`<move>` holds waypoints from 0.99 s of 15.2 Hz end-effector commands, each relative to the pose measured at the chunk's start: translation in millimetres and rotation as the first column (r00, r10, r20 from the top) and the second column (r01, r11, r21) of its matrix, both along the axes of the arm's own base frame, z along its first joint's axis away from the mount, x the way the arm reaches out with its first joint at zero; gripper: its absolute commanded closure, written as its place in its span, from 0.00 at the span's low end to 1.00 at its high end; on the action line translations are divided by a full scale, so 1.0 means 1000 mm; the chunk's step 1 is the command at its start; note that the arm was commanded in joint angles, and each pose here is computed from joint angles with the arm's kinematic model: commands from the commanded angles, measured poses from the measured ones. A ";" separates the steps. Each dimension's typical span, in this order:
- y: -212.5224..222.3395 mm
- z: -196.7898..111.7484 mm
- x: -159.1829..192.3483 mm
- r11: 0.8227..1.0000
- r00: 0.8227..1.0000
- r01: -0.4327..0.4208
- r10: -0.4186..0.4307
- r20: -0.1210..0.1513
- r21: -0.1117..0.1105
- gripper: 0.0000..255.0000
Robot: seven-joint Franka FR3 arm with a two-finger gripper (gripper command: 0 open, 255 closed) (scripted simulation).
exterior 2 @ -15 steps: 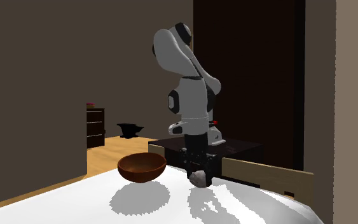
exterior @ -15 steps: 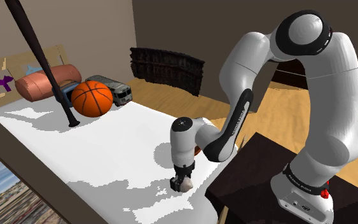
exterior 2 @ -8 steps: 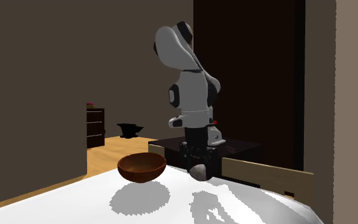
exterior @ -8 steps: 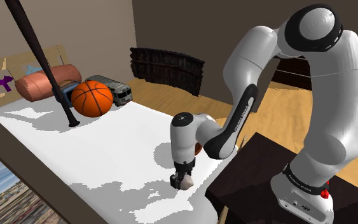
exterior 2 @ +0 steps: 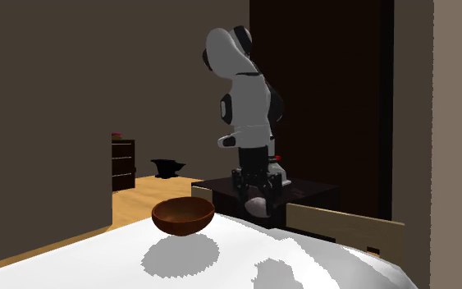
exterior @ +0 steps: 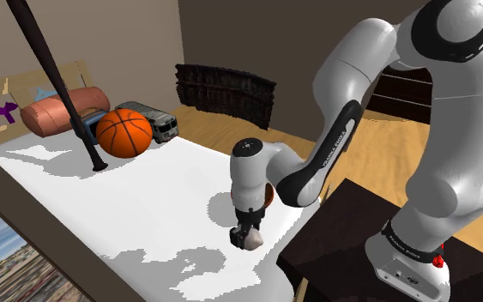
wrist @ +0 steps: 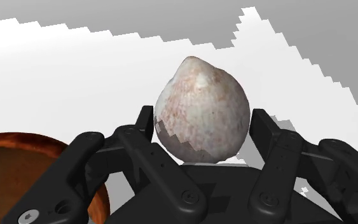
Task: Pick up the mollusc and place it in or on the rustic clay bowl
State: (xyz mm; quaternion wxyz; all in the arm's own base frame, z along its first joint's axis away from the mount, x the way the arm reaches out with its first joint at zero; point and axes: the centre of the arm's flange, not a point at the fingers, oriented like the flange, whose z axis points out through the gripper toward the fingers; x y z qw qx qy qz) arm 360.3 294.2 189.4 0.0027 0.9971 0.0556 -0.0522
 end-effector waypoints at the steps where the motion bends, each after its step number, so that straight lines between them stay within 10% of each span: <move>1: -0.001 0.011 0.001 1.000 1.000 0.000 0.000 0.000 0.000 1.00; 15: -0.001 0.085 0.001 1.000 1.000 0.000 0.000 0.000 0.000 1.00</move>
